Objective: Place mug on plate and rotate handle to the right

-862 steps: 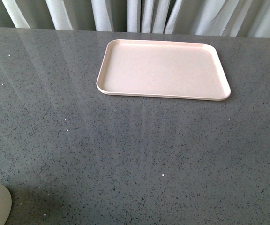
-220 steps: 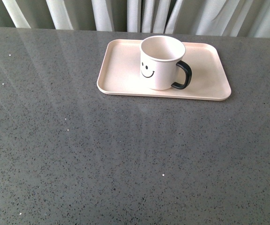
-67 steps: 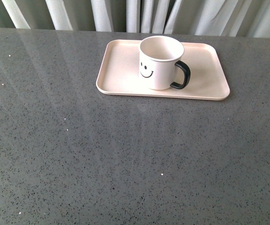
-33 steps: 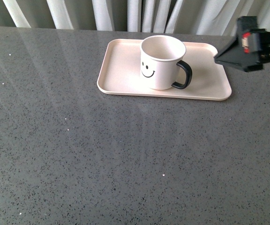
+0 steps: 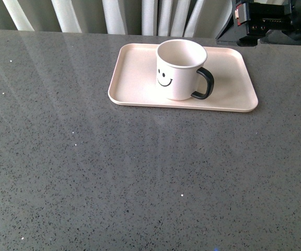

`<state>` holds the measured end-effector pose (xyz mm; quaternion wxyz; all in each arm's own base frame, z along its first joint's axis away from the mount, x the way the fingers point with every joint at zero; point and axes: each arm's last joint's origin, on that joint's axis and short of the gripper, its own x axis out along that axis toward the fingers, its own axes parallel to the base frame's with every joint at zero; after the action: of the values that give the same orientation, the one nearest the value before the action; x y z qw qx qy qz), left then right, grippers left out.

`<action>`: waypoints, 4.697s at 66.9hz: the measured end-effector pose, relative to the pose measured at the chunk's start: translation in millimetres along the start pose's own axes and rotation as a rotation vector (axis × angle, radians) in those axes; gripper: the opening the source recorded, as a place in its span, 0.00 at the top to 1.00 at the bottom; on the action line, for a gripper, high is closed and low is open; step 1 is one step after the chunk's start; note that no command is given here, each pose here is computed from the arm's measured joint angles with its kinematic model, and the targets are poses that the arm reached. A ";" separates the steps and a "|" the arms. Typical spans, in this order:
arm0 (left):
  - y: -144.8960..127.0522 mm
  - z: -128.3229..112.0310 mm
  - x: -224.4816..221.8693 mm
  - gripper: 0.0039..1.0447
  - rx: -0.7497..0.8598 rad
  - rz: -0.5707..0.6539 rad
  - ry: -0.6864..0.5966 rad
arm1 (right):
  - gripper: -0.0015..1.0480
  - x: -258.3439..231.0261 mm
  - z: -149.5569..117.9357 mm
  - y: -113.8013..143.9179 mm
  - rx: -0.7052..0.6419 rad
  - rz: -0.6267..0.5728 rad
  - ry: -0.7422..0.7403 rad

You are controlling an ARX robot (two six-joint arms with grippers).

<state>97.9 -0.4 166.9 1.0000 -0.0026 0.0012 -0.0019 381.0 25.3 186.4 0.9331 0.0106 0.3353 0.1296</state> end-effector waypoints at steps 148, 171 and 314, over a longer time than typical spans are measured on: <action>0.0 0.0 0.0 0.09 0.000 0.000 0.000 | 0.67 114.4 24.8 3.5 0.153 0.104 0.315; 0.0 0.0 0.0 0.09 0.000 0.000 0.000 | 0.98 112.6 27.2 4.9 0.155 0.109 0.335; 0.0 0.0 0.0 0.09 0.000 0.000 0.000 | 0.56 127.2 61.4 -17.7 -0.446 0.127 0.443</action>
<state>97.9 -0.4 166.8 1.0000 -0.0024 0.0014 -0.0019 518.1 43.9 152.9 0.8069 -0.2018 0.4921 0.2570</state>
